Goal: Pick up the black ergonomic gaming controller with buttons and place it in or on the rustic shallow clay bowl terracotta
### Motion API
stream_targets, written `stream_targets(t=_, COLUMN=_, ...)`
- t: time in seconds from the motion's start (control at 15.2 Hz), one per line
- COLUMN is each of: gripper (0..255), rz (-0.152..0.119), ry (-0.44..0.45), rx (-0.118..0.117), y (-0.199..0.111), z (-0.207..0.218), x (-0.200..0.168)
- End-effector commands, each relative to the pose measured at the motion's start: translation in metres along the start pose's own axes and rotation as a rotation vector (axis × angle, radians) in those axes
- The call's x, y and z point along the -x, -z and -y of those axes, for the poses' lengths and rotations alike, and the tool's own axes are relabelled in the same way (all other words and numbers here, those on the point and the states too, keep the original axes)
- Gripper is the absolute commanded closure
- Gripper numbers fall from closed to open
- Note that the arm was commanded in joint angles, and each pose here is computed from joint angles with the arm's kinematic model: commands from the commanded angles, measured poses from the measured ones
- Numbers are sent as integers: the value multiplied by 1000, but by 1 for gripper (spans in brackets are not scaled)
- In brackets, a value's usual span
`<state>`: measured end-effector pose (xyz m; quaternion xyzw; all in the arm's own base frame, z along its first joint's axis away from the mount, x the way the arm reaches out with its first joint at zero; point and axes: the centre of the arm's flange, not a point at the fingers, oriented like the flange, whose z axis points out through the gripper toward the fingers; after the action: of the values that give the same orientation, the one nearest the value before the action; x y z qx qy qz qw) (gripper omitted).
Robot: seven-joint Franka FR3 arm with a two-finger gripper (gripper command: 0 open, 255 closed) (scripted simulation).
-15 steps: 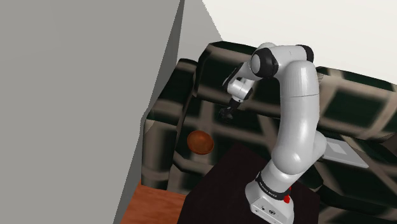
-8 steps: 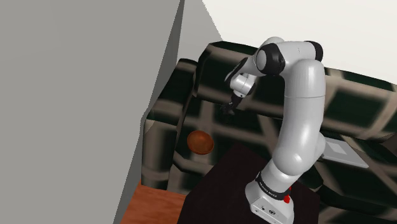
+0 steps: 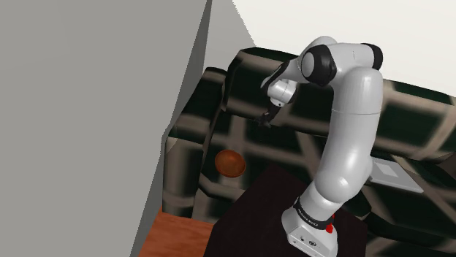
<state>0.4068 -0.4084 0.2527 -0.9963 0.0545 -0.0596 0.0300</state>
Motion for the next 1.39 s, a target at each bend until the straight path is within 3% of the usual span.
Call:
stream_targets(t=0.0, gripper=255, rz=0, ry=0, rx=0, y=1, z=21, x=4)
stream_targets(t=1.32, gripper=255, rz=0, ry=0, rx=0, y=-11, z=279, x=61)
